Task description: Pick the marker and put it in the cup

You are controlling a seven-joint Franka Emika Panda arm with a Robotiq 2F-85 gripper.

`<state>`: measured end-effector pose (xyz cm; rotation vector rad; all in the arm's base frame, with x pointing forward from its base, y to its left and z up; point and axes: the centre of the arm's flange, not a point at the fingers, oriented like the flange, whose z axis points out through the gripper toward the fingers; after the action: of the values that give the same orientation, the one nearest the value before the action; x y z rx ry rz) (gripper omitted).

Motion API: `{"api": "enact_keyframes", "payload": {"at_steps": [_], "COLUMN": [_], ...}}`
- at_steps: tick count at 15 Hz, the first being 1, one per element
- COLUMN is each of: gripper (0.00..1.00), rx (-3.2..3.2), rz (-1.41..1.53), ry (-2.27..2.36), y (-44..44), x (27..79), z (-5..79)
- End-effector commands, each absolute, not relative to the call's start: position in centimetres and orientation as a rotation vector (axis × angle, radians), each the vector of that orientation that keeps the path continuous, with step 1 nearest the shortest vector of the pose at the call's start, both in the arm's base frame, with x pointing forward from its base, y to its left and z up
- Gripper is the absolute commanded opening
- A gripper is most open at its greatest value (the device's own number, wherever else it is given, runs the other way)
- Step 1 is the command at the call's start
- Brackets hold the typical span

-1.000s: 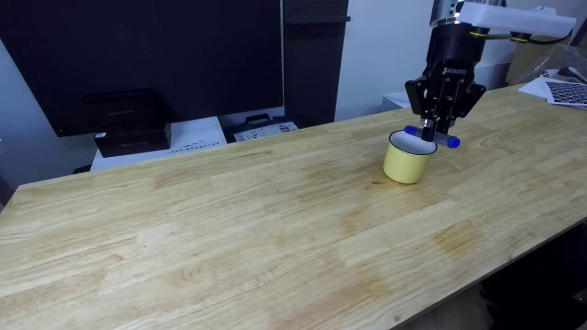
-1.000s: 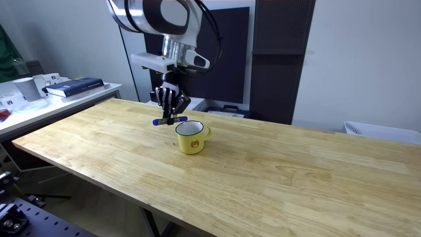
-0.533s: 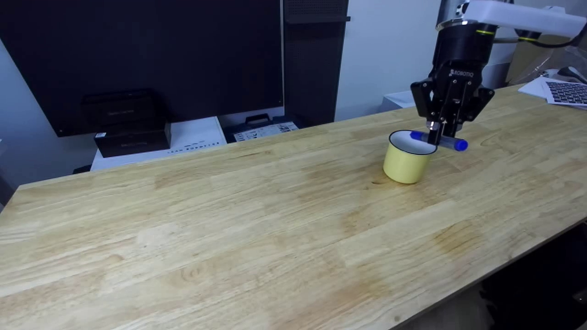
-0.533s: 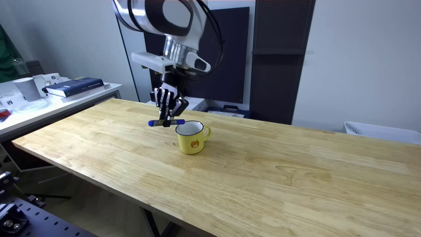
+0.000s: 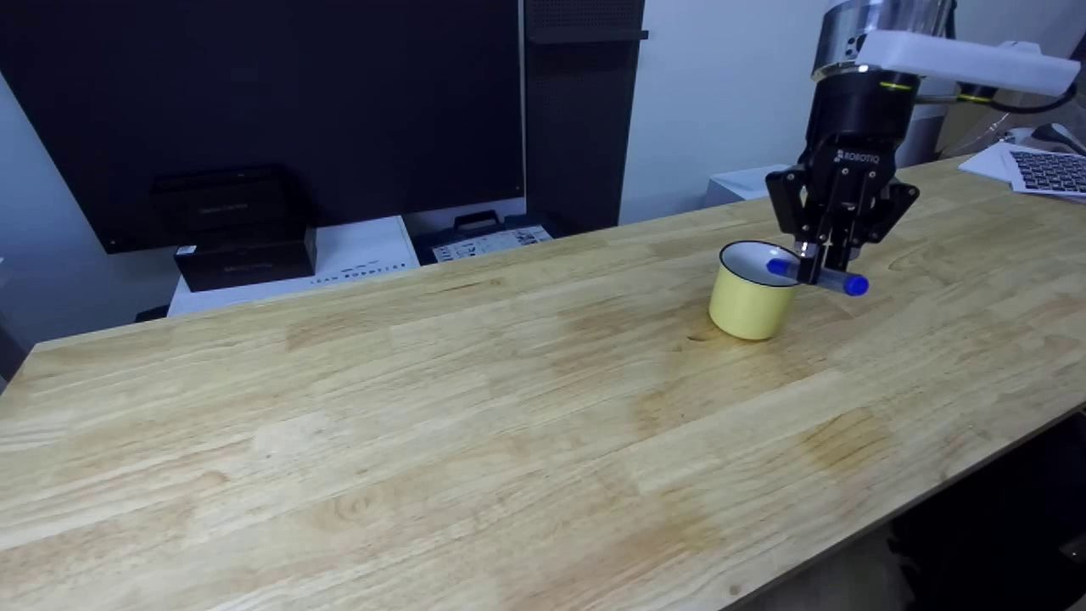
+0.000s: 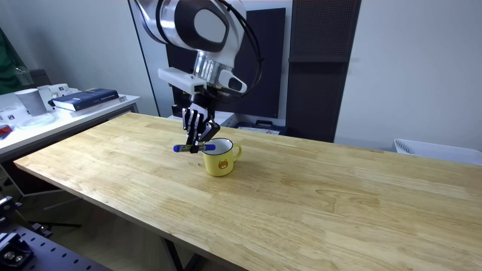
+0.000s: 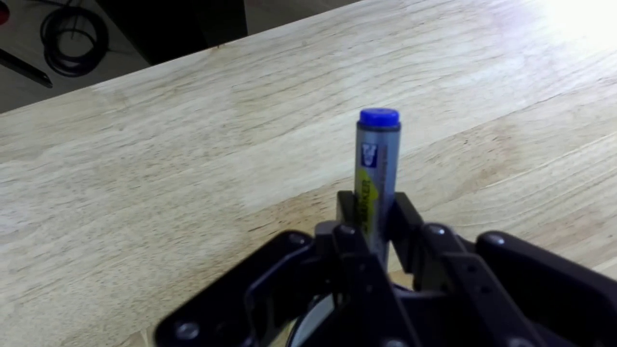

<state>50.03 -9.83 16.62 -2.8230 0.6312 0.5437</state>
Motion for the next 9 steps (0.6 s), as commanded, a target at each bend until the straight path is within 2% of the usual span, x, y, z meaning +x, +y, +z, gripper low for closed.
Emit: {"api": "enact_keyframes", "payload": {"at_steps": [1,9], "gripper": [0.05,0.05], "rx": [-2.796,-2.801], "rz": [0.541,0.463], "ry": [0.66,0.674], "y": [-11.1,-12.8], "x": [51.4,54.4], "z": [15.1,14.9]}}
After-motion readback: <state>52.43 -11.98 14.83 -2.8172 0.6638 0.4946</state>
